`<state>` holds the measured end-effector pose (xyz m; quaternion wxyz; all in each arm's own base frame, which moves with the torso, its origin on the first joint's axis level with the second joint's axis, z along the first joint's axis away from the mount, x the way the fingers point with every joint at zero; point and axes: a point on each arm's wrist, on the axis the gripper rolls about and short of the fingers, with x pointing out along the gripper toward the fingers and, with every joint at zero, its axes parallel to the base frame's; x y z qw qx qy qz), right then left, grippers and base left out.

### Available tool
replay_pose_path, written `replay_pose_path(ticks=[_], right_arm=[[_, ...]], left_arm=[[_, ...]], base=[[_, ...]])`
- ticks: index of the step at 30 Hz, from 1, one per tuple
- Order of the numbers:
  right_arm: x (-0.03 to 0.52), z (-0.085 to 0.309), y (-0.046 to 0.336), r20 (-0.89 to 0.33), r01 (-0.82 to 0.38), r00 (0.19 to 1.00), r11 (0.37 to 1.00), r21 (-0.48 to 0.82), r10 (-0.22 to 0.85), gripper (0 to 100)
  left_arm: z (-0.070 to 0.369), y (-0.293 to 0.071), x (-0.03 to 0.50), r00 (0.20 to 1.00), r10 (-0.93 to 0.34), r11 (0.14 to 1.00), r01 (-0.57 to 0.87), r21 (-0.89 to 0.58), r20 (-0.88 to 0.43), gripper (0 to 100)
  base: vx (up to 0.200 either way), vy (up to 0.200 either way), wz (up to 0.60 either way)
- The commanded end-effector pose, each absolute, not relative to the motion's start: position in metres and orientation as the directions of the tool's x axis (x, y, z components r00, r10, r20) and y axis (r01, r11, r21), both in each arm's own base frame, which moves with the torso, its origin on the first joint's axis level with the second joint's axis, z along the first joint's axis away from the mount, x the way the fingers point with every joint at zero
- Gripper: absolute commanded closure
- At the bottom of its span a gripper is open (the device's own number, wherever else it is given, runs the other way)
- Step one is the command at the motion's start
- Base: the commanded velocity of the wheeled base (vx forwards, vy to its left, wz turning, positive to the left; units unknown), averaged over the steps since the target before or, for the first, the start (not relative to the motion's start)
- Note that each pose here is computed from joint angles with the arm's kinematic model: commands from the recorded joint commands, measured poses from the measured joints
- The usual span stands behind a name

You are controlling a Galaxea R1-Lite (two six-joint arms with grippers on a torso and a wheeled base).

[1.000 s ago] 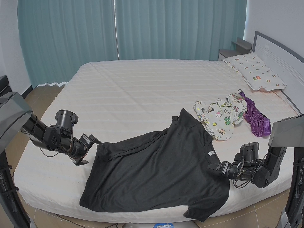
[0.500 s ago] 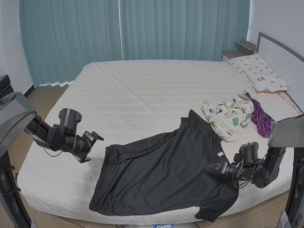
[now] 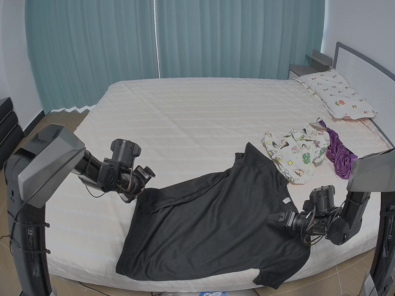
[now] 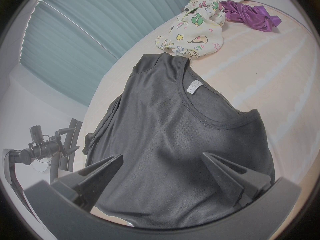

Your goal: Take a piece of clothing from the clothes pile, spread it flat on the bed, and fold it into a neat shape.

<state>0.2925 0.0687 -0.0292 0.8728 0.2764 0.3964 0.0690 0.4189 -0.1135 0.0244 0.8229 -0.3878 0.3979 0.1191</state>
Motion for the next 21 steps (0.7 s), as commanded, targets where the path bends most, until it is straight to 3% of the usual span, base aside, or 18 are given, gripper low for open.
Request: replay_pose_path(ticks=[1, 20, 21], right_arm=[[0.292, -0.031, 0.069, -0.659, 0.101, 0.672, 0.839, 0.535, 0.339, 0], [0.292, -0.033, 0.068, -0.664, 0.108, 0.667, 0.838, 0.534, 0.337, 0], [0.292, -0.033, 0.068, -0.664, 0.108, 0.667, 0.838, 0.534, 0.337, 0]], left_arm=[[-0.004, -0.118, 0.421, 0.612, -0.084, 0.692, -0.532, -0.488, -0.786, 0], [-0.017, -0.126, 0.41, 0.58, -0.058, 0.774, -0.488, -0.403, -0.813, 0], [-0.017, -0.126, 0.41, 0.58, -0.058, 0.774, -0.488, -0.403, -0.813, 100]], base=[[0.0, 0.0, 0.0], [0.0, 0.0, 0.0], [0.0, 0.0, 0.0]])
